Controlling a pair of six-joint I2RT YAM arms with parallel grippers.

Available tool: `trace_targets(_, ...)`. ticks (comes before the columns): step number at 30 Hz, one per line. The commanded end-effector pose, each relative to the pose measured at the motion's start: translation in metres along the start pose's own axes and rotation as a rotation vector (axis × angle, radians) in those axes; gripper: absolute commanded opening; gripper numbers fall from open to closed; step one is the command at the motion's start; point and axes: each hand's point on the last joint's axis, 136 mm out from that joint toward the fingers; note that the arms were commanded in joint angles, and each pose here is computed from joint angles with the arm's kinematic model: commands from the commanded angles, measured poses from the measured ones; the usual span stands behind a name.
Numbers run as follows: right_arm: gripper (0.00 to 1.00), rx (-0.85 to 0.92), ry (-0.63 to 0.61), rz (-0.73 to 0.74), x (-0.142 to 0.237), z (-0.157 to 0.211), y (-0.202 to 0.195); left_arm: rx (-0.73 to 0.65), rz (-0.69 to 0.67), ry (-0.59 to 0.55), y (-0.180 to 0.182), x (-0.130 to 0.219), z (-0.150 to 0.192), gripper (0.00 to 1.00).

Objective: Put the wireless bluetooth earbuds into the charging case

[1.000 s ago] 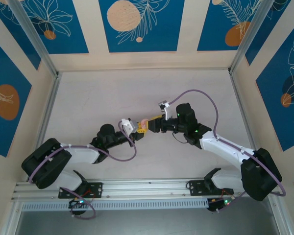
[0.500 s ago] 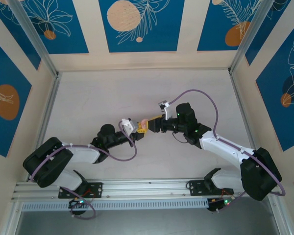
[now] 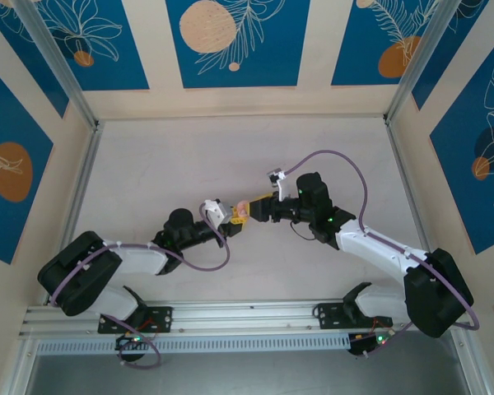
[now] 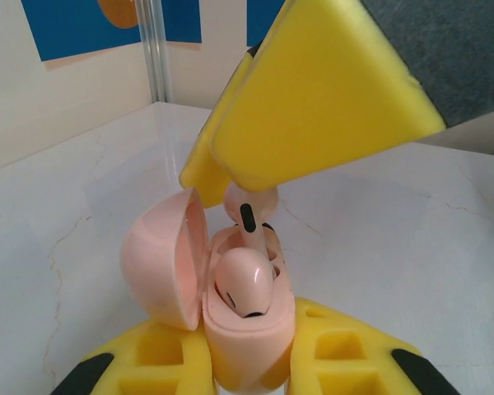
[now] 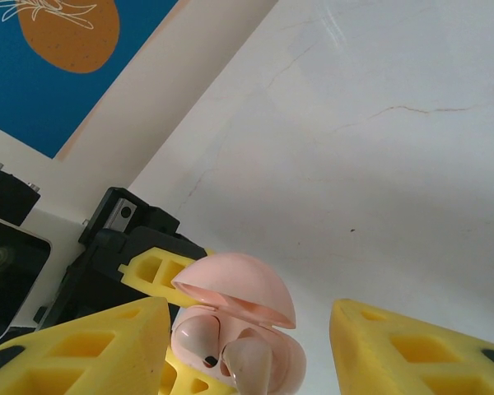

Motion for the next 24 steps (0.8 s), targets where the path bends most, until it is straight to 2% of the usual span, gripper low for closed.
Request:
trace_targets(1,0.54,0.015,-0.025,-0.022,0.007,-0.013,0.011,-0.018,-0.006,-0.022,-0.002,0.004,-0.006,0.08)
trace_targets(16,0.52,0.020,-0.039,-0.004,0.019,-0.013,0.009,-0.025,-0.011,-0.011,-0.001,0.005,-0.006,0.08)
trace_targets(24,0.39,0.008,-0.020,-0.001,0.023,-0.006,0.006,-0.028,-0.010,-0.012,-0.002,0.006,-0.007,0.08)
Point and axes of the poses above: each hand's point on the last joint's axis, 136 mm out from that joint toward the fingers, its own x axis back along the fingers, its own y axis along the line the jaws close on, z = x × y, and after that the axes turned 3 degrees about -x, right-handed
